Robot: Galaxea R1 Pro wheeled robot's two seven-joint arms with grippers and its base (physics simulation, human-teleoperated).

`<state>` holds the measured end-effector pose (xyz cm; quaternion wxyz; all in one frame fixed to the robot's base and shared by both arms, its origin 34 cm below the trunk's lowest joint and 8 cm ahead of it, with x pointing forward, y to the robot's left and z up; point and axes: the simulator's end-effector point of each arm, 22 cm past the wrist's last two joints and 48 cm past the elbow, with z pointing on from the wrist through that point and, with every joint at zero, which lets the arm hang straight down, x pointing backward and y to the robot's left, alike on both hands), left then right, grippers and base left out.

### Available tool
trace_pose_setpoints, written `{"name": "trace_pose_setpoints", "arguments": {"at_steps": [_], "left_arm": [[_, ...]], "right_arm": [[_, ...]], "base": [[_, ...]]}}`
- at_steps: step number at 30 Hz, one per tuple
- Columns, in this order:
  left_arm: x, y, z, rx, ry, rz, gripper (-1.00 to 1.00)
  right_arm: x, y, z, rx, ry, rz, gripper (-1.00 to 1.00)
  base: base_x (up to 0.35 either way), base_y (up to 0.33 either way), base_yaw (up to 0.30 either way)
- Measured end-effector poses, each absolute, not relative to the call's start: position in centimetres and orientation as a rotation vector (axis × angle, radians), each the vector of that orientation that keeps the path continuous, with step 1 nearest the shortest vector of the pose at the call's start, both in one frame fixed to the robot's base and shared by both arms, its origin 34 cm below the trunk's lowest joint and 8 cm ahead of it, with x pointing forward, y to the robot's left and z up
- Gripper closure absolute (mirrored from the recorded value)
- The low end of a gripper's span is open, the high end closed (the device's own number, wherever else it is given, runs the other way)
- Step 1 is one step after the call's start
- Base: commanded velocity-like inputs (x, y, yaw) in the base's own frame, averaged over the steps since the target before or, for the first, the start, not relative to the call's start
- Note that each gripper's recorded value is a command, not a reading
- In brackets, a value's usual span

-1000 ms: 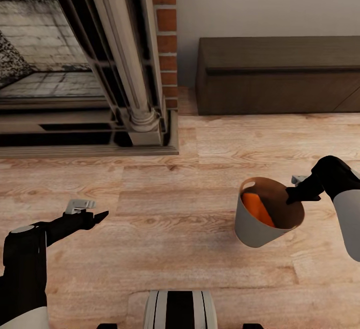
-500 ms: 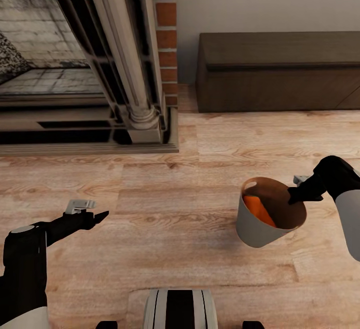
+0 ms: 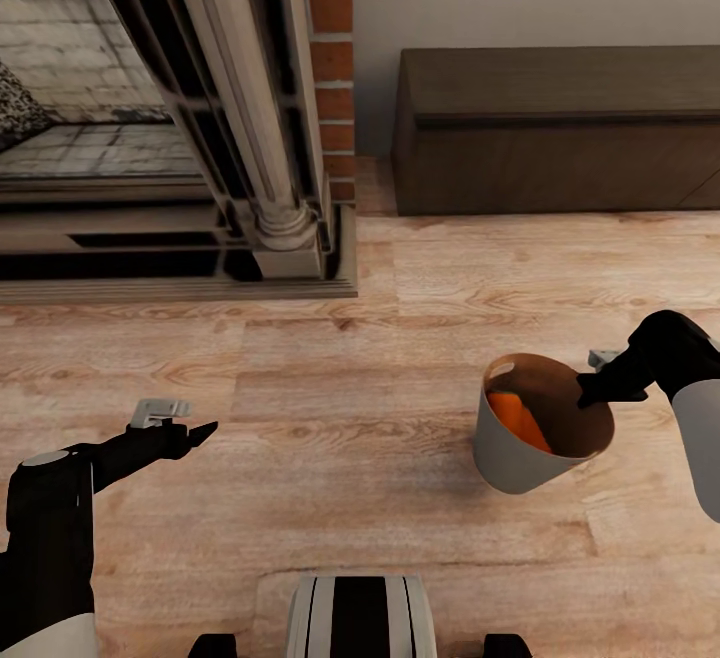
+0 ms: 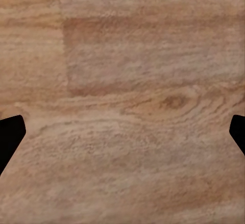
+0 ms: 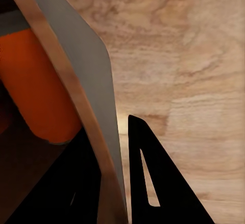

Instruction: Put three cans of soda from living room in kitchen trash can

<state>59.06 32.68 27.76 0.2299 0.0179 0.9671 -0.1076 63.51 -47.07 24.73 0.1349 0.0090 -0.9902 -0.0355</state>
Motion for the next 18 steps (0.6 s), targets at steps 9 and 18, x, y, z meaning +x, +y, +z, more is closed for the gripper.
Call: {"name": "trace_pose_setpoints", "arguments": {"at_steps": [9, 18], "left_arm": [[59.1, 32.6, 27.8, 0.051, 2.661, -0.297, -1.00], [59.2, 32.2, 27.7, 0.065, 2.661, -0.303, -1.00]], "right_arm": [[63.7, -47.3, 24.9, 0.031, -2.874, -0.092, 1.00], [65.6, -47.8, 26.0, 0.049, -2.930, -0.058, 1.00]], "base": [[0.000, 0.000, 0.000], [0.000, 0.000, 0.000]]}}
